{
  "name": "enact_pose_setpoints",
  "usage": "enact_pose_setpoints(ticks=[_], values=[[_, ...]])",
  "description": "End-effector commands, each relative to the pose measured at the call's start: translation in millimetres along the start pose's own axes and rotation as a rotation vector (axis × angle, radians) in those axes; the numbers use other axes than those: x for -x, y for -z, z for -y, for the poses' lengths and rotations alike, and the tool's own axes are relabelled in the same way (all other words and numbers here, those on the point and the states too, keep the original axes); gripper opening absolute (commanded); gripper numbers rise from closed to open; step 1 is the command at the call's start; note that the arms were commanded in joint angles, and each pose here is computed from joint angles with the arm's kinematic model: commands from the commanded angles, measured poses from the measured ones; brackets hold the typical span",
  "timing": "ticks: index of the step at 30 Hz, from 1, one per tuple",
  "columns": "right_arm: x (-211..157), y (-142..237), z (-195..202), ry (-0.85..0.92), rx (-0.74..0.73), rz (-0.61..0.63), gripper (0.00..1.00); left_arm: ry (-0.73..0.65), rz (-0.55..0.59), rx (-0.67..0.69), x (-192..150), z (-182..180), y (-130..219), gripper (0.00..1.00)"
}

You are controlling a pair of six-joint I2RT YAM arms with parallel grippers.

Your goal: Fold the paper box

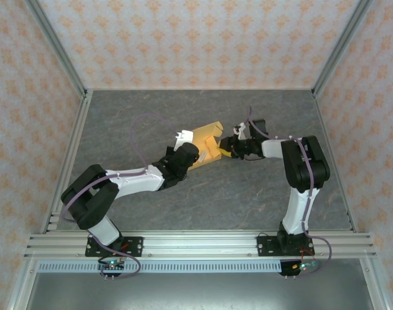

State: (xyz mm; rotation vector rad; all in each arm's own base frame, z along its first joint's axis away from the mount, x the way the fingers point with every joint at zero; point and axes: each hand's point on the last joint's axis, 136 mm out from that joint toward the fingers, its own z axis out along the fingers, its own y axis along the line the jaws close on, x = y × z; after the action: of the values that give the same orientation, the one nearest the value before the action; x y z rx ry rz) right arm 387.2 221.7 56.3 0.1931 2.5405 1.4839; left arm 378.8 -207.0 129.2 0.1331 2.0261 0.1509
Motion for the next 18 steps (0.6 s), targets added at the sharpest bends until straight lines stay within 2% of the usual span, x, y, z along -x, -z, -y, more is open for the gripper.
enact_pose_setpoints(ticks=[1, 4, 11, 18], values=[[-12.5, -9.0, -1.6, 0.023, 0.02, -0.052, 0.29, 0.012, 0.002, -0.044, 7.8, 8.3, 6.6, 0.0], [-13.3, -10.8, 2.9, 0.018, 0.014, -0.053, 0.22, 0.012, 0.001, -0.043, 7.0, 7.7, 6.9, 0.0], [-15.7, -15.6, 5.4, 0.017, -0.003, -0.063, 0.19, 0.012, 0.002, -0.044, 7.4, 8.3, 6.7, 0.0], [-23.1, -16.9, 17.2, 0.042, -0.104, -0.079, 0.14, 0.014, 0.004, -0.045, 8.3, 8.0, 7.5, 0.0]])
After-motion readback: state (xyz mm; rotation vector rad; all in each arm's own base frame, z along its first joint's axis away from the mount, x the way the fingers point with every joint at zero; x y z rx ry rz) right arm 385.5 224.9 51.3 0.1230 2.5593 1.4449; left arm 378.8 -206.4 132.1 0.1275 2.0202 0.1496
